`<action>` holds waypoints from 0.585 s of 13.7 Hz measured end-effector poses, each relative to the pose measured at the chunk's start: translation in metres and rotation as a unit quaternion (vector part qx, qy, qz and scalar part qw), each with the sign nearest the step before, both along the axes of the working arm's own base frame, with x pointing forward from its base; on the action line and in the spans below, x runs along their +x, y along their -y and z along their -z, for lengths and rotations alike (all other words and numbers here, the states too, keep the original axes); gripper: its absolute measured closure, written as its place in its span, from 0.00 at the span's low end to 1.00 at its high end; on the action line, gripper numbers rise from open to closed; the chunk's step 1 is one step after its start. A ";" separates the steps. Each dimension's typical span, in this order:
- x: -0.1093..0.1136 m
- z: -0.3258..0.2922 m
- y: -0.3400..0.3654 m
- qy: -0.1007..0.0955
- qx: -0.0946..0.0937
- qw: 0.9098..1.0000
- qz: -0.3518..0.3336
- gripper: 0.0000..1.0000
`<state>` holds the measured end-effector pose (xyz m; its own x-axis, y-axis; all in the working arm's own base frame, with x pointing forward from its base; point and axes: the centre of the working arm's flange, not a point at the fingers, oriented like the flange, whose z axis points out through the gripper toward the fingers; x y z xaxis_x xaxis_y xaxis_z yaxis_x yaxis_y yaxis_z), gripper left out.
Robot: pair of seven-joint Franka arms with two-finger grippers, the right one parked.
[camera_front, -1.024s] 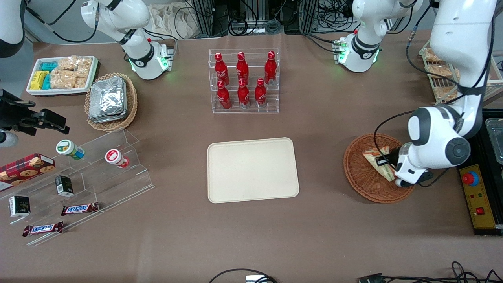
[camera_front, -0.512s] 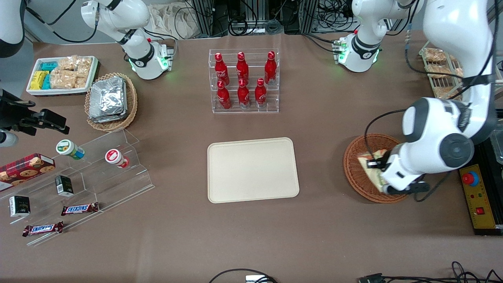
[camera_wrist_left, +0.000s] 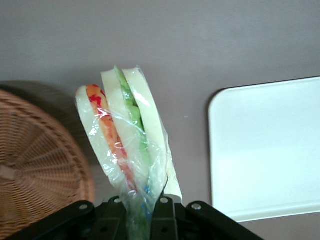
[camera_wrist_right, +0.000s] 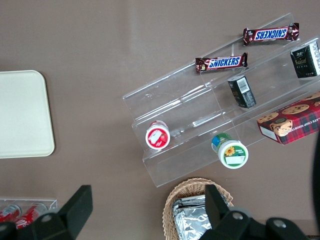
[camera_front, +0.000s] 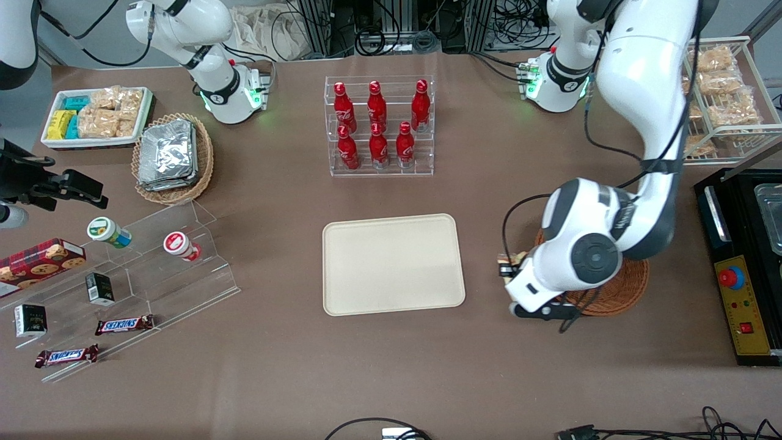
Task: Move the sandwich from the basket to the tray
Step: 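Carry the sandwich with the left gripper over the cream tray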
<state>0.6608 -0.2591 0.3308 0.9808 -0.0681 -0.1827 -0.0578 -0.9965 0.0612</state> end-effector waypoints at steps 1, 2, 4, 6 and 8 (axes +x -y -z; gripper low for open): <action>-0.002 0.006 0.013 -0.004 -0.012 1.000 -0.005 0.84; -0.004 0.013 0.026 -0.007 -0.025 1.000 -0.011 0.84; -0.013 0.028 0.052 -0.016 -0.038 0.999 -0.019 0.84; -0.025 0.043 0.079 -0.022 -0.036 0.999 -0.013 0.84; -0.034 0.055 0.095 -0.029 -0.034 0.999 0.000 0.84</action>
<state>0.6265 -0.3546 0.2759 0.9689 -0.0816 -0.2335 -0.0517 -0.9900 0.1313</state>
